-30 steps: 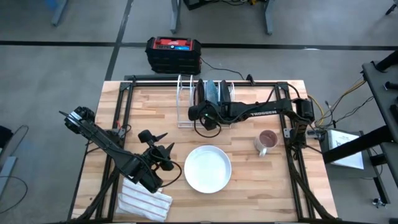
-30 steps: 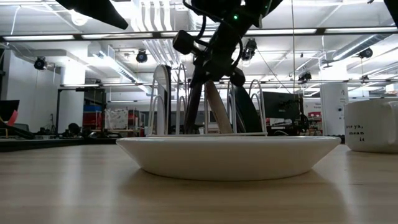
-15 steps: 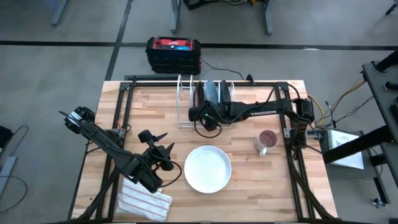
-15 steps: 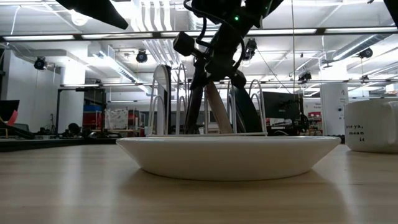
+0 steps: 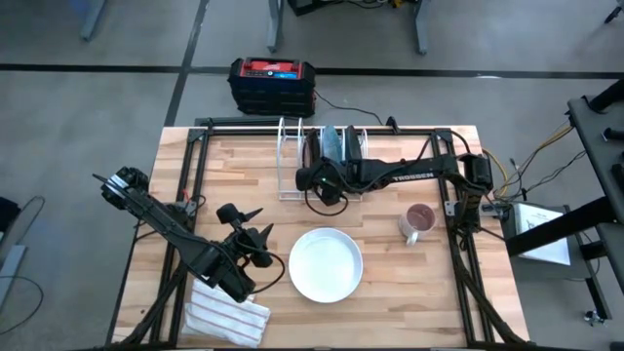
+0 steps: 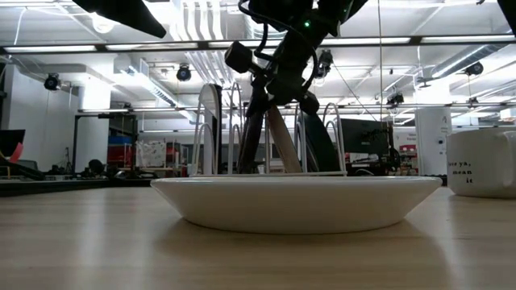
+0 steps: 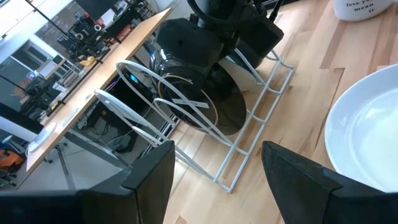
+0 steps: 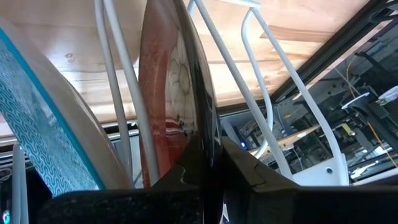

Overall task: Sort dishes
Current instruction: Put the red plate in the dish rack

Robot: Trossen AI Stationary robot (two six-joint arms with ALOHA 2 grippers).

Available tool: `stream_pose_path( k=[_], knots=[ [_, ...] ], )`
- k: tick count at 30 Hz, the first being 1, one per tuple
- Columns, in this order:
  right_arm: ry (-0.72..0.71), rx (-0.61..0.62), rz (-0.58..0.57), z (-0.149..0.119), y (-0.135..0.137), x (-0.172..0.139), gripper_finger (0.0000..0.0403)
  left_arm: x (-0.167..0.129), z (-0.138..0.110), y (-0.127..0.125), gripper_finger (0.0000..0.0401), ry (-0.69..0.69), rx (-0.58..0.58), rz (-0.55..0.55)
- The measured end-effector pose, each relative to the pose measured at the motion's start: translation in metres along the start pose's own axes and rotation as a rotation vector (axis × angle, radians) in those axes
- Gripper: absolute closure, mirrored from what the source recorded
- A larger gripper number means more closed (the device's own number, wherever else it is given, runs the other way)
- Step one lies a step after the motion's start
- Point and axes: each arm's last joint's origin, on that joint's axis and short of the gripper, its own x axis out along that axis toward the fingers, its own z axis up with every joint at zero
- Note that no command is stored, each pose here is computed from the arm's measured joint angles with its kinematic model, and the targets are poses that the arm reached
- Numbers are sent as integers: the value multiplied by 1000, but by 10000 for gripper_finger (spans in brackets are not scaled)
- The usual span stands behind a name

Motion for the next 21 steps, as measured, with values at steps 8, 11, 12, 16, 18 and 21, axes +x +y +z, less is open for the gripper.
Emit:
stream_pose_path(
  k=[8,11,12,16,18,21],
  knots=[
    [10,7,0,-3,1,1,351,0,0,0,170,0,0,0],
    [11,11,-6,-3,1,1,344,0,0,0,170,0,0,0],
    [12,12,-9,-3,0,1,342,0,0,0,170,0,0,0],
    [23,21,-23,-5,-1,1,340,0,0,0,170,0,1,0],
    [33,28,-31,-5,-2,1,341,0,0,0,170,0,1,0],
    [42,35,-42,-6,-3,1,347,0,0,0,170,0,1,0]
  ],
)
